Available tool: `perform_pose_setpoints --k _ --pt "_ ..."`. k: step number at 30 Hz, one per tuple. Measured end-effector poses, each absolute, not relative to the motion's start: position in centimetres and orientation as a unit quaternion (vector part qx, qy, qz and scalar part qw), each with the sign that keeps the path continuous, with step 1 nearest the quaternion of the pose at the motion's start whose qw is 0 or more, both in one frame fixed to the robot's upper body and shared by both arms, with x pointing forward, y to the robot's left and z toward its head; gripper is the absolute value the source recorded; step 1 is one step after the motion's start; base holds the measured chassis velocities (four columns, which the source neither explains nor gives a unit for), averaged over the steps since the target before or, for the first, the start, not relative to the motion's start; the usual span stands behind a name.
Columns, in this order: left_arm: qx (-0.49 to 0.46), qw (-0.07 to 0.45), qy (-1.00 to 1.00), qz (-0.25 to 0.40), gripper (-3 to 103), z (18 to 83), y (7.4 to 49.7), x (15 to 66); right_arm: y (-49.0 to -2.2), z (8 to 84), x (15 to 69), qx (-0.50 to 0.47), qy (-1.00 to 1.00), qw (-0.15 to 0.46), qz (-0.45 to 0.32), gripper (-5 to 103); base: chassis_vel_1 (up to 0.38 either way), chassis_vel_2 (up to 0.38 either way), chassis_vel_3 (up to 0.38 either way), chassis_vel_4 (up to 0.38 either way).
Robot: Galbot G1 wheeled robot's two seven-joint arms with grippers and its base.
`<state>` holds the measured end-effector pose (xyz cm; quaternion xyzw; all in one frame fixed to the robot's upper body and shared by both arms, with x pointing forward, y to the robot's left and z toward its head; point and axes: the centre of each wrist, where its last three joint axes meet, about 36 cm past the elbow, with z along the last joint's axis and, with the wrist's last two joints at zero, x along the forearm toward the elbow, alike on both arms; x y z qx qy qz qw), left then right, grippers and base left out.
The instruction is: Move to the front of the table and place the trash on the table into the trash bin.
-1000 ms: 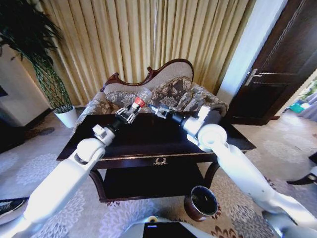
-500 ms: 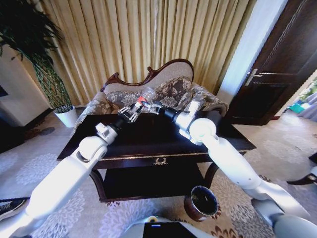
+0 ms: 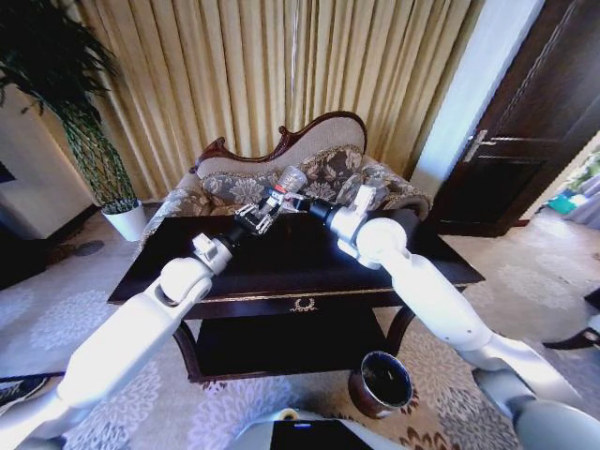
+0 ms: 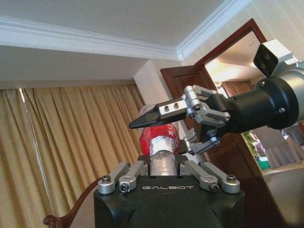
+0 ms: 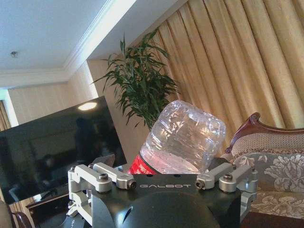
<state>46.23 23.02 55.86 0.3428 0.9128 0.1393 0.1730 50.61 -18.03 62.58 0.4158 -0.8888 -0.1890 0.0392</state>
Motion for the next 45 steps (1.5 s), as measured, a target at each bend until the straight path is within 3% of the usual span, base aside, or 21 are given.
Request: perform_pose_setpoints --k 6,8,9,11,24,26,27,29,30,32,33,34,36,37,38,40,44,45 --pt "0.344 0.17 0.913 0.141 24 55.81 23.06 46.1 -17.81 62.42 50.74 0.415 -0.889 0.041 -0.189 102 0.0 0.0 0.0 0.0" --pt "0.344 0.17 0.913 0.141 24 55.78 23.1 46.07 -17.85 62.38 50.78 0.414 -0.89 0.041 -0.189 90 0.0 0.0 0.0 0.0" --pt "0.344 0.17 0.913 0.141 24 55.78 23.1 46.07 -17.85 62.38 50.78 0.414 -0.89 0.041 -0.189 90 0.0 0.0 0.0 0.0" --pt "0.344 0.17 0.913 0.141 24 55.77 23.1 46.06 -17.96 62.36 50.78 0.412 -0.891 0.041 -0.189 79 0.0 0.0 0.0 0.0" --pt "0.332 0.161 0.919 0.139 24 55.42 22.58 45.62 -18.14 62.15 50.59 0.411 -0.891 0.042 -0.189 49 0.0 0.0 0.0 0.0" --pt "0.332 0.16 0.919 0.139 22 55.38 22.54 45.6 -18.17 62.13 50.57 0.411 -0.891 0.042 -0.189 49 0.0 0.0 0.0 0.0" --pt "0.331 0.159 0.92 0.139 26 55.33 22.51 45.58 -18.22 62.1 50.55 0.41 -0.891 0.042 -0.189 43 0.0 0.0 0.0 0.0" --pt "0.331 0.158 0.92 0.139 32 55.3 22.48 45.56 -18.25 62.07 50.52 0.41 -0.891 0.042 -0.189 43 0.0 0.0 0.0 0.0" --pt "0.329 0.158 0.92 0.139 37 55.23 22.47 45.59 -18.26 61.99 50.48 0.41 -0.891 0.043 -0.19 36 0.0 0.0 0.0 0.0" --pt "0.329 0.157 0.921 0.139 43 55.18 22.46 45.6 -18.26 61.93 50.45 0.41 -0.891 0.043 -0.19 36 0.0 0.0 0.0 0.0" --pt "0.328 0.156 0.921 0.14 48 55.1 22.48 45.64 -18.23 61.86 50.39 0.411 -0.89 0.043 -0.191 31 0.0 0.0 0.0 0.0" --pt "0.328 0.156 0.921 0.14 48 55.1 22.48 45.64 -18.23 61.86 50.39 0.411 -0.89 0.043 -0.191 31 0.0 0.0 0.0 0.0" --pt "0.327 0.154 0.922 0.14 58 54.99 22.49 45.64 -18.2 61.73 50.29 0.413 -0.889 0.044 -0.191 25 0.0 0.0 0.0 0.0" --pt "0.327 0.154 0.922 0.14 58 54.99 22.49 45.64 -18.2 61.73 50.29 0.413 -0.889 0.044 -0.191 25 0.0 0.0 0.0 0.0" --pt "0.326 0.153 0.922 0.141 70 54.95 22.5 45.64 -18.21 61.69 50.26 0.413 -0.889 0.045 -0.191 25 0.0 0.0 0.0 0.0" --pt "0.326 0.152 0.922 0.141 70 54.93 22.51 45.64 -18.23 61.68 50.26 0.413 -0.889 0.045 -0.191 25 0.0 0.0 0.0 0.0" --pt "0.325 0.153 0.923 0.141 91 54.95 22.55 45.65 -18.25 61.71 50.26 0.413 -0.889 0.045 -0.191 25 0.0 0.0 0.0 0.0" --pt "0.325 0.153 0.923 0.141 91 54.95 22.55 45.65 -18.25 61.71 50.26 0.413 -0.889 0.045 -0.191 25 0.0 0.0 0.0 0.0"
